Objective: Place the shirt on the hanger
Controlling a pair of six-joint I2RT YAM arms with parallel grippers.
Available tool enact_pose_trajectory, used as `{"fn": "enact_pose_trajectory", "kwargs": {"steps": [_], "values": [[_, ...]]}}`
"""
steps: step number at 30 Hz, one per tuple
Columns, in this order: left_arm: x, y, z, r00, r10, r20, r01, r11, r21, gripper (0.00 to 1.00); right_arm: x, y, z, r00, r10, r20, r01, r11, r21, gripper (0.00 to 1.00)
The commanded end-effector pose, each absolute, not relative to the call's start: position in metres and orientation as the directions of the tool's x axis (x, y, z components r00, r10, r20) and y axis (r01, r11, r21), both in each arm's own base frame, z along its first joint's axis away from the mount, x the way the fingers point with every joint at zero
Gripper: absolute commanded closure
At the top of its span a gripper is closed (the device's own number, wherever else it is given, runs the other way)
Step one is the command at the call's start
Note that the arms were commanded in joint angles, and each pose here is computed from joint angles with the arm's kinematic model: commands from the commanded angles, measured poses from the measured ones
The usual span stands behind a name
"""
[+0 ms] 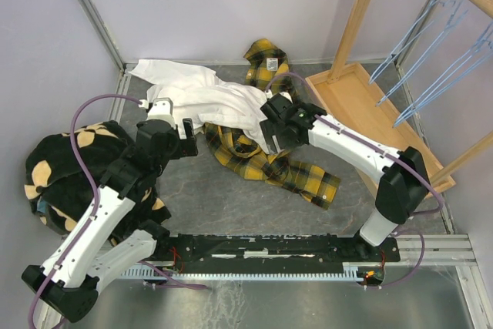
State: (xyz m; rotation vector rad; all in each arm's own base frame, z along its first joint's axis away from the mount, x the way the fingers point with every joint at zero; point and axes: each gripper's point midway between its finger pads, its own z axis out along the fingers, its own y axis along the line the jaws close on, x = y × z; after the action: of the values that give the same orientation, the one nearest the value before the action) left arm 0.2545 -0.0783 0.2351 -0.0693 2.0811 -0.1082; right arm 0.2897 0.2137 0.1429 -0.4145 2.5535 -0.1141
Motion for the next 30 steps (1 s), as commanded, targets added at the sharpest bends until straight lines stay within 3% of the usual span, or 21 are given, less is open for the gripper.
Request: {"fn": "enact_pose_trajectory", "kwargs": {"steps": [1,8,11,15,24,27,30], "values": [[0.260,-0.089,0.244,-0.460,-0.126,-0.879,0.023,0.988,-0.154,0.01,0.317,0.229,0.140,-0.808,-0.187,-0.559,-0.223,0.975,-0.004,0.05],[0.258,-0.101,0.252,-0.437,-0.186,-0.880,0.067,0.969,-0.238,0.01,0.363,0.223,0.143,-0.773,-0.029,-0.634,-0.136,0.983,0.122,0.20],[0.258,-0.103,0.247,-0.451,-0.189,-0.872,0.067,0.967,-0.244,0.01,0.366,0.249,0.139,-0.783,-0.035,-0.621,-0.229,0.944,0.236,0.24],[0.256,-0.103,0.242,-0.461,-0.197,-0.865,0.059,0.966,-0.251,0.01,0.352,0.285,0.134,-0.801,-0.089,-0.592,-0.373,0.848,0.377,0.22],[0.256,-0.103,0.236,-0.473,-0.186,-0.861,0.059,0.969,-0.242,0.01,0.330,0.256,0.101,-0.855,-0.111,-0.506,-0.296,0.906,0.301,0.24],[0.257,-0.103,0.232,-0.481,-0.177,-0.859,0.058,0.971,-0.233,0.01,0.321,0.253,0.093,-0.869,-0.131,-0.477,-0.296,0.910,0.291,0.34],[0.258,-0.103,0.231,-0.482,-0.173,-0.859,0.057,0.972,-0.227,0.01,0.318,0.263,0.095,-0.868,-0.135,-0.479,-0.320,0.888,0.330,0.51]]}}
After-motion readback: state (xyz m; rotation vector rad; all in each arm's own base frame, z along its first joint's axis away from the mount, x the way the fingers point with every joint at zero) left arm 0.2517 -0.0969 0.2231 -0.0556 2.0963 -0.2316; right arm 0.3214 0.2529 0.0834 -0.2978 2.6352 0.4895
